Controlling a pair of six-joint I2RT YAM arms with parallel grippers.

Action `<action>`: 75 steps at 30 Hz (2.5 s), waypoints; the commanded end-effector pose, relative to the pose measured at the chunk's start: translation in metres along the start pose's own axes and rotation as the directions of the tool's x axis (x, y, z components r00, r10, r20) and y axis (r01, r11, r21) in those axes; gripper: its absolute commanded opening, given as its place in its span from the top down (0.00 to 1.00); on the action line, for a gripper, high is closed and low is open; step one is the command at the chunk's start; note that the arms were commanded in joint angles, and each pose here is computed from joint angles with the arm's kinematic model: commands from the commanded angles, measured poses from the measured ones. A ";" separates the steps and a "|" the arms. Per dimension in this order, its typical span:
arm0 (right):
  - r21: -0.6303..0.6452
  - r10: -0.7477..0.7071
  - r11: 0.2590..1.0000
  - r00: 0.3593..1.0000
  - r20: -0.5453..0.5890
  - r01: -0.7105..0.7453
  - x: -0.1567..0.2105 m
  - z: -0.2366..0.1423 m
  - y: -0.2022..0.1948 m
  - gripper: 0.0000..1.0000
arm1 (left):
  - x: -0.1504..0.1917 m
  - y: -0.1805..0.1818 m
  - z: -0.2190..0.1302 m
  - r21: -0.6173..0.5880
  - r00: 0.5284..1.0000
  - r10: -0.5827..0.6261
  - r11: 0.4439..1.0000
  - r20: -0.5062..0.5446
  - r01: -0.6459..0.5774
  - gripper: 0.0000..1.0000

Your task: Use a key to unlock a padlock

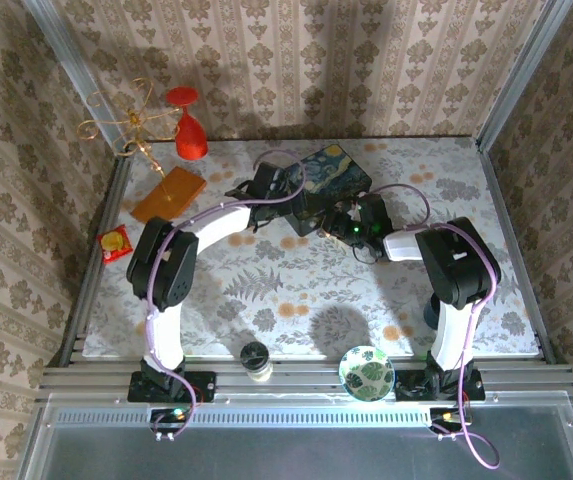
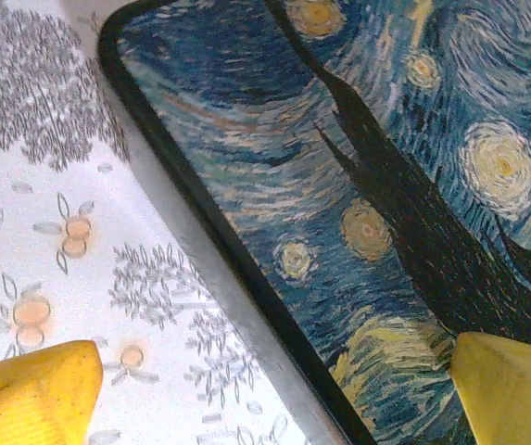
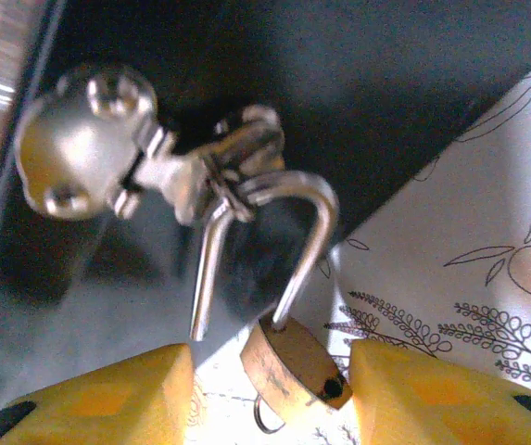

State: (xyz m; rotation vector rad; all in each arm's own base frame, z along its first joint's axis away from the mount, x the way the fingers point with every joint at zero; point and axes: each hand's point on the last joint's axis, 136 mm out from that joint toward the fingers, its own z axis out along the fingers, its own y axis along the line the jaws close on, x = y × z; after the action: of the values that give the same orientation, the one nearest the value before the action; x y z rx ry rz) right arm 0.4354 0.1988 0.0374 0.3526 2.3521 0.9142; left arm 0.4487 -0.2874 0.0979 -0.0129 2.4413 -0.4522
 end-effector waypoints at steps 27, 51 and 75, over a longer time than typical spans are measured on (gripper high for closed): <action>0.519 -0.072 0.835 0.972 -0.225 0.182 0.051 0.004 -0.050 0.50 | -0.018 0.023 0.017 -0.061 0.999 -0.017 0.998 -0.027 0.016 0.00; 0.603 -0.088 0.793 0.996 -0.022 0.083 0.008 -0.007 -0.039 0.52 | -0.022 0.021 0.017 -0.047 0.999 -0.034 0.998 -0.023 0.033 0.00; 0.694 -0.164 0.711 0.986 0.014 0.108 0.003 0.003 -0.044 0.72 | -0.022 0.021 0.020 -0.032 0.998 -0.050 0.998 -0.030 0.049 0.00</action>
State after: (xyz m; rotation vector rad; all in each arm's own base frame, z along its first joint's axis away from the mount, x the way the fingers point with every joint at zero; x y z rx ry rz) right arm 0.4375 0.1872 0.0227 0.4592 2.5126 0.0130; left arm 0.4777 -0.2758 0.0989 -0.0594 2.4511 -0.4496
